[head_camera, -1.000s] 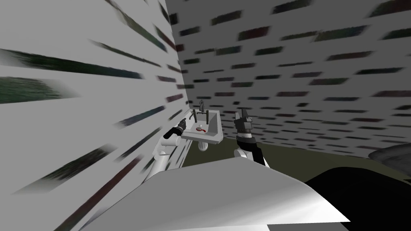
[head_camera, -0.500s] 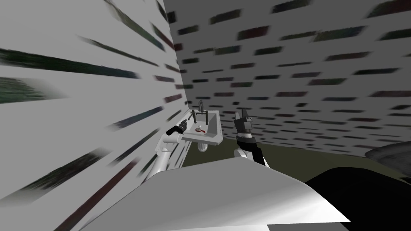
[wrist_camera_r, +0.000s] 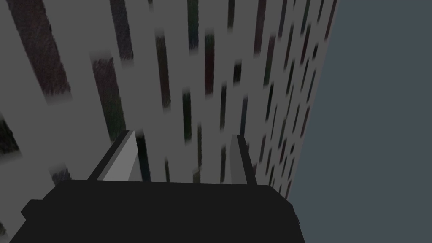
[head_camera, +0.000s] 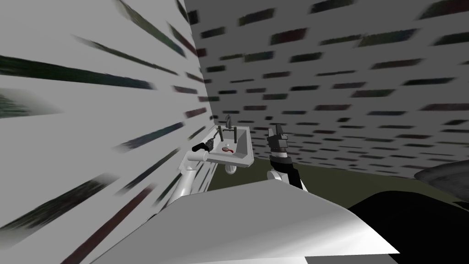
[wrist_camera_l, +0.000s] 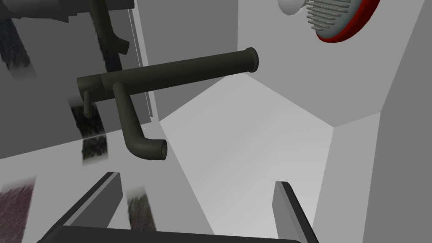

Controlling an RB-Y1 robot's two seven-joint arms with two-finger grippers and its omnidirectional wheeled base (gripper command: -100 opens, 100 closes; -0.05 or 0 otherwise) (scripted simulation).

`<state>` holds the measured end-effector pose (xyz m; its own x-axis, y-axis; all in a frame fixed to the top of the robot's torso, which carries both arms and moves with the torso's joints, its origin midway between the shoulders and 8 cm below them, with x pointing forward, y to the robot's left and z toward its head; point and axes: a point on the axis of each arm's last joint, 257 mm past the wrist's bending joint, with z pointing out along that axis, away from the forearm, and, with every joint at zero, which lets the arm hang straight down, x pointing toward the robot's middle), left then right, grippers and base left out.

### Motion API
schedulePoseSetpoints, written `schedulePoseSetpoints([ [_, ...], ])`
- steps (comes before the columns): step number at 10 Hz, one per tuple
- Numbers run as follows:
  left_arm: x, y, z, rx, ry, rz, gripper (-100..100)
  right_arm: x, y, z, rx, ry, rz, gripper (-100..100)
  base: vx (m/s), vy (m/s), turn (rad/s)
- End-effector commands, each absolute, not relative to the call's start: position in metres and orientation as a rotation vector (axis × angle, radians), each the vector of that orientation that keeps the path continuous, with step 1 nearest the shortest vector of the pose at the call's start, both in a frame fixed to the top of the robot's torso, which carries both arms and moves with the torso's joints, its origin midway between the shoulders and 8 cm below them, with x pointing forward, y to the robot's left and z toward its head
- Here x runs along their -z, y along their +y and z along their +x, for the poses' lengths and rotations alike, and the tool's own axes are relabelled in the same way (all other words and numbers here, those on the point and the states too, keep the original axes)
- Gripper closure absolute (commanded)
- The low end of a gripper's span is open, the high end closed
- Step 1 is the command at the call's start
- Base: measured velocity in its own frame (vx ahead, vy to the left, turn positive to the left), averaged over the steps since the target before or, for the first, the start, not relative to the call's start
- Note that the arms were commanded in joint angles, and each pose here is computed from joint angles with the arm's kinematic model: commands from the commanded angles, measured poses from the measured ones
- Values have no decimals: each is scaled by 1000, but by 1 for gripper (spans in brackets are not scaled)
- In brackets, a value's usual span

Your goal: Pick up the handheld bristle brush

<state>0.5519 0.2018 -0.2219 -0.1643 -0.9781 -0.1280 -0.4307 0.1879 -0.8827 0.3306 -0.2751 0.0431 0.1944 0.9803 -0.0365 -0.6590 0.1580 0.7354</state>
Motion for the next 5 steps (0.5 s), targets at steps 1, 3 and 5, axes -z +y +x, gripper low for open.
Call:
schedulePoseSetpoints([
  [1, 229, 200, 554, 897, 1746, -1375, -100, -43, -275, 331, -1276, 594, 665, 0, 26, -23, -34],
  [3, 238, 199, 554, 863, 1779, -1416, -100, -43, -275, 331, -1276, 594, 665, 0, 38, -29, -27],
  [5, 247, 201, 548, 829, 1809, -1444, -100, -43, -275, 331, -1276, 594, 665, 0, 32, -21, -8],
])
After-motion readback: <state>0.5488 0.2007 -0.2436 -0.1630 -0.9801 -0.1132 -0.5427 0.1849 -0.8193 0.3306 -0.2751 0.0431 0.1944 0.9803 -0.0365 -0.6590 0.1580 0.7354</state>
